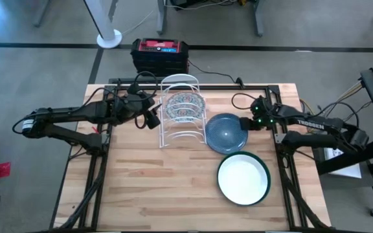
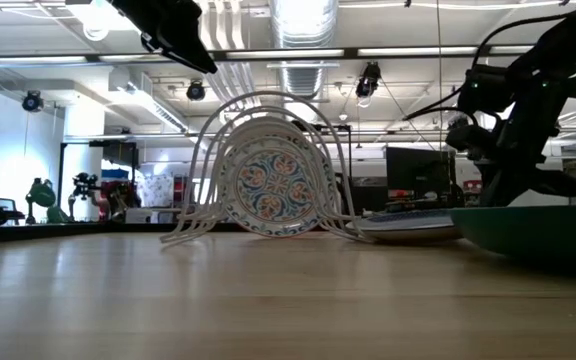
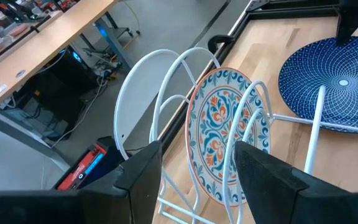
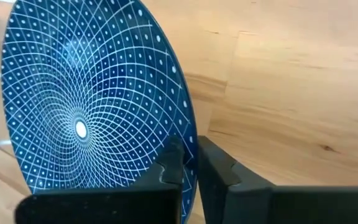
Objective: Sort dishes
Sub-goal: Put the blue patterned plate into the dish rack
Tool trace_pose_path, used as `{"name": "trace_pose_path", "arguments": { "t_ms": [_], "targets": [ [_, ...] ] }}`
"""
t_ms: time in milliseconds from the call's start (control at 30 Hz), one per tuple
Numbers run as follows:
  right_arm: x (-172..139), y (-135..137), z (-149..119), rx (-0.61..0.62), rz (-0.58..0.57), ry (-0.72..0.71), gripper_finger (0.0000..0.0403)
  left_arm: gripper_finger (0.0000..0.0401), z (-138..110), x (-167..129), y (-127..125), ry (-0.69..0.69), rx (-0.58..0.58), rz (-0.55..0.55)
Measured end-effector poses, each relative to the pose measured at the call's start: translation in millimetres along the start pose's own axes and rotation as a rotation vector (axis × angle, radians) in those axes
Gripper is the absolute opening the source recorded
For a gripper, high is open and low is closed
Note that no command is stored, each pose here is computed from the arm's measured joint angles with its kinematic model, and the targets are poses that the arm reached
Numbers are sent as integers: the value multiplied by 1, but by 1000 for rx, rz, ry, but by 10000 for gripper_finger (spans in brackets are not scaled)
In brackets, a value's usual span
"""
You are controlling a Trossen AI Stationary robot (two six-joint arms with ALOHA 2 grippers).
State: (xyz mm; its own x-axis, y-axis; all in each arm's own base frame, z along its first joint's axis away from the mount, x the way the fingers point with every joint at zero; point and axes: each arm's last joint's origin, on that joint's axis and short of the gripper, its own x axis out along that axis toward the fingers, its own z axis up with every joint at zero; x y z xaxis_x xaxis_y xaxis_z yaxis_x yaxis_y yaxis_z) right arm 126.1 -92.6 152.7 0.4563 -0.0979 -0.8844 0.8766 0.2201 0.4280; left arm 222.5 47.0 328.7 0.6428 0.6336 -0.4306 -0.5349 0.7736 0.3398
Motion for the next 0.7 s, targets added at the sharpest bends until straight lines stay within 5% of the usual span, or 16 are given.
{"name": "trace_pose_path", "arguments": {
  "t_ms": [300, 700],
  "targets": [
    [-26, 8, 1, -49, 14, -44, 1, 192, 0, 0, 0, -1, -7, -19],
    [-60, 19, 6, -175, -64, -56, 0, 168, 9, 5, -15, -103, -12, -381]
  ]
}}
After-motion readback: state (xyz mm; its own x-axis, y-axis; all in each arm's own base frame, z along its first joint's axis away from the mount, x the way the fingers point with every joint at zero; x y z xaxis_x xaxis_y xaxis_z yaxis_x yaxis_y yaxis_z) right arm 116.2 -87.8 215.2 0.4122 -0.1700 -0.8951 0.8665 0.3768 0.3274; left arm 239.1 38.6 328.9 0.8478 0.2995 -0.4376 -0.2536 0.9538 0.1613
